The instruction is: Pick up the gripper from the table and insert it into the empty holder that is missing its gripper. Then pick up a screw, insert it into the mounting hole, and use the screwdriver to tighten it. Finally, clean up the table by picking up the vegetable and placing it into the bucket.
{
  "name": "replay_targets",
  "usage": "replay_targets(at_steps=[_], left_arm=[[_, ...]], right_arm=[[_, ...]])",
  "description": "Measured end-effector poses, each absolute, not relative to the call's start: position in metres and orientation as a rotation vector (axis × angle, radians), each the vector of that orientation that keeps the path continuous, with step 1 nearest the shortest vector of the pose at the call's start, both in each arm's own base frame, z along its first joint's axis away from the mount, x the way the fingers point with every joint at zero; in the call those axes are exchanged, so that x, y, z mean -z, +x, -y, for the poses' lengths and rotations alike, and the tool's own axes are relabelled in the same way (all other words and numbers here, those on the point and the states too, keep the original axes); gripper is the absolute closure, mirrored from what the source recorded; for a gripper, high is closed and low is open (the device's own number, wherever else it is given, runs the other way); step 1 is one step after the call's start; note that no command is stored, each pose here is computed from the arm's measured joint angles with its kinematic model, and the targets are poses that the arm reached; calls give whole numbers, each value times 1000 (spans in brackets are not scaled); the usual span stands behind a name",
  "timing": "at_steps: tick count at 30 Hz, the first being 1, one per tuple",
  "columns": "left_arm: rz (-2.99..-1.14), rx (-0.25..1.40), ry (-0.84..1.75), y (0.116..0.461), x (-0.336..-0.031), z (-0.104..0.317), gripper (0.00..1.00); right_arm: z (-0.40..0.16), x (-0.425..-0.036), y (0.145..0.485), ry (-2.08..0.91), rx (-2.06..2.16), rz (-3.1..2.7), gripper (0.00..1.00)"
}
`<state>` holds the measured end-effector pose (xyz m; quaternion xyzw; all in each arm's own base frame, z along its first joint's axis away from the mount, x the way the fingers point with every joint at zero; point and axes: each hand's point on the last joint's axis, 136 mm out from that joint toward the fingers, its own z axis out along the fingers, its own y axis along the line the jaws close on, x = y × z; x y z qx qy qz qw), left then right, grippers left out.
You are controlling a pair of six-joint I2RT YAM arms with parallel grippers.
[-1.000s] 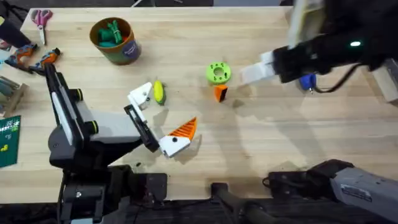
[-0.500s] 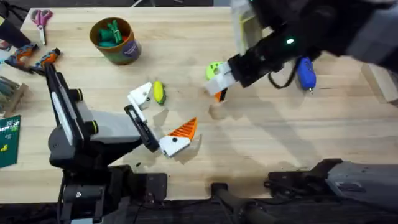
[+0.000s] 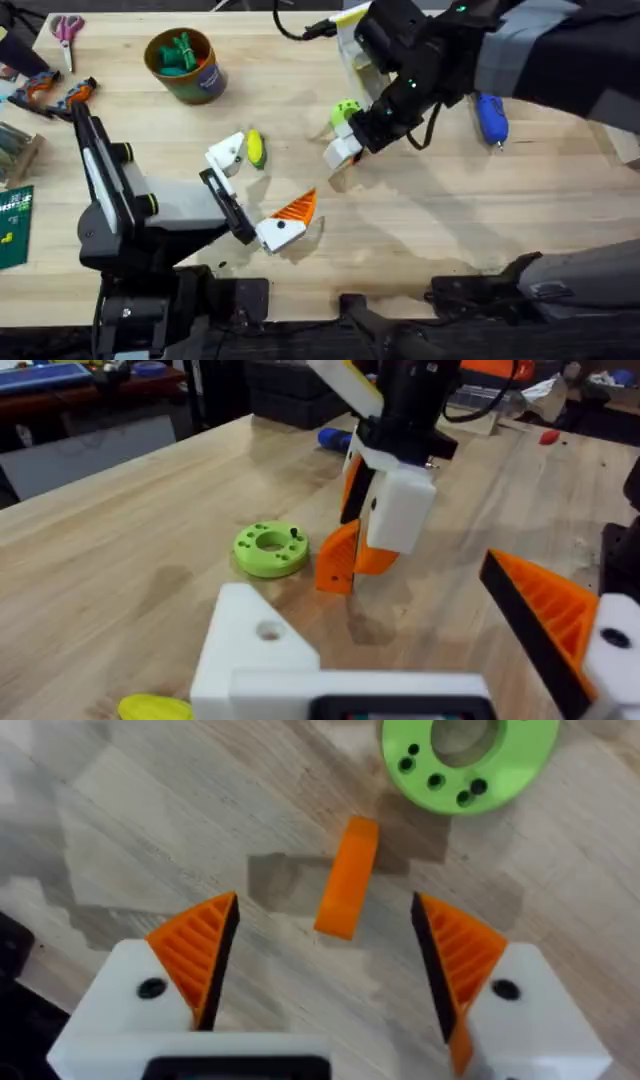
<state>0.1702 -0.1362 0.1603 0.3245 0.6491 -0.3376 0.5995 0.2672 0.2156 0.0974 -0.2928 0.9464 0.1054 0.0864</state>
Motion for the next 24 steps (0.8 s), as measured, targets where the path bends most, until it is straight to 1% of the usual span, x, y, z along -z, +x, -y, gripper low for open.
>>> replay_targets(at_steps=[12,15,18,19,24], left_arm=[[-1505,783,752,170,-160,136,16],[-1505,783,752,170,-160,136,15],[-1505,783,752,170,-160,136,16],[-1505,783,752,170,-160,136,15],[-1505,783,752,170,-160,136,14]], right_arm=[[-216,-93,269,-873,-307,-2825,27],[-217,-93,271,-871,-310,-2817,76],[-218,-93,271,-872,-311,-2816,203],[-218,-93,271,-871,-311,-2816,230],[-218,-93,271,-871,-310,-2816,247]])
